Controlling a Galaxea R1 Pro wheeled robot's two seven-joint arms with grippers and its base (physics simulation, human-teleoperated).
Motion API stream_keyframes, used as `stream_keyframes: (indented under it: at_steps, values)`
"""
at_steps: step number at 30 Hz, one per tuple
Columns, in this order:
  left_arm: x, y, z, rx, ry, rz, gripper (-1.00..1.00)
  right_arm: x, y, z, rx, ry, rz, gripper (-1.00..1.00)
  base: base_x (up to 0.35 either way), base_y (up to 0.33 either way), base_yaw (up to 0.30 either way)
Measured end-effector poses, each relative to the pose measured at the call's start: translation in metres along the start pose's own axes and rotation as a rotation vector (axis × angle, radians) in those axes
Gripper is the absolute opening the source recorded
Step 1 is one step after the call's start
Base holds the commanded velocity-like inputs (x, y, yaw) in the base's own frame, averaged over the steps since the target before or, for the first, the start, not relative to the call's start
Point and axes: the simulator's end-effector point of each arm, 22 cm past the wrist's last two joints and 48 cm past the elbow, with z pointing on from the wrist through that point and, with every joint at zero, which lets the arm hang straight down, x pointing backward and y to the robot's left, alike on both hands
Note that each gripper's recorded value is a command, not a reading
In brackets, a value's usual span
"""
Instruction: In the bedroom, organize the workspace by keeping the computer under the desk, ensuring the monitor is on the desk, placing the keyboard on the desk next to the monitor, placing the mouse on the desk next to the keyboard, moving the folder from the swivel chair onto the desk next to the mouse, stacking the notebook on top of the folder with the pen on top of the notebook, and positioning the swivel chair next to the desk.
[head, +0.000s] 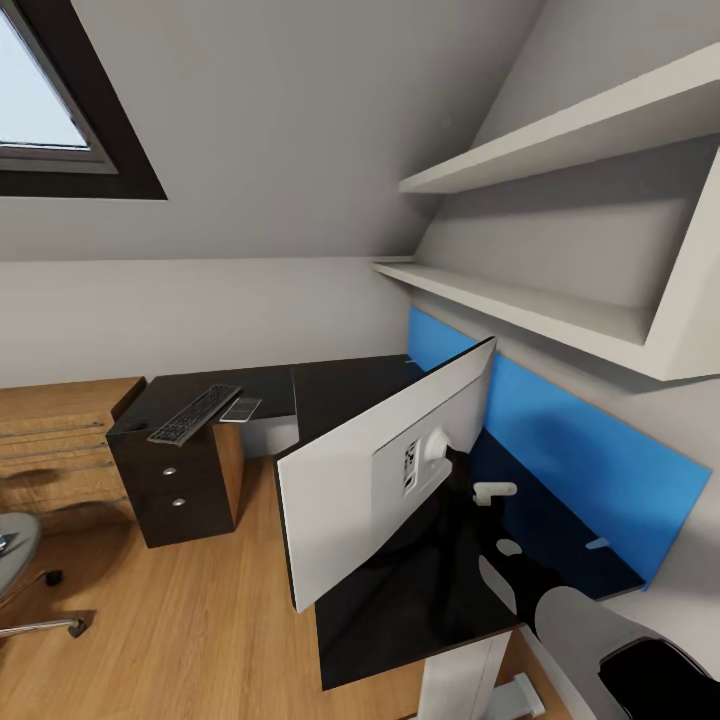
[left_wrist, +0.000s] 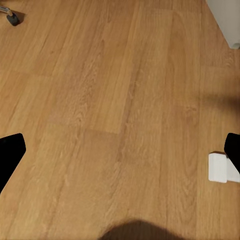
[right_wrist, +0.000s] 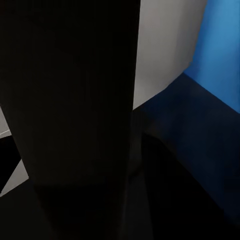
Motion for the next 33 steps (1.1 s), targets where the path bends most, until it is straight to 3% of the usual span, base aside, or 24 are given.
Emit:
stream_keyframes:
  at_steps: [33]
  values:
    - [-0.0003,0.0003,0.0,-0.001,-0.001,-0.001,1.0,0.0001,0.0009,-0.0003,0.0,-0.002,0.001,-1.0,0.0,0.0,0.0]
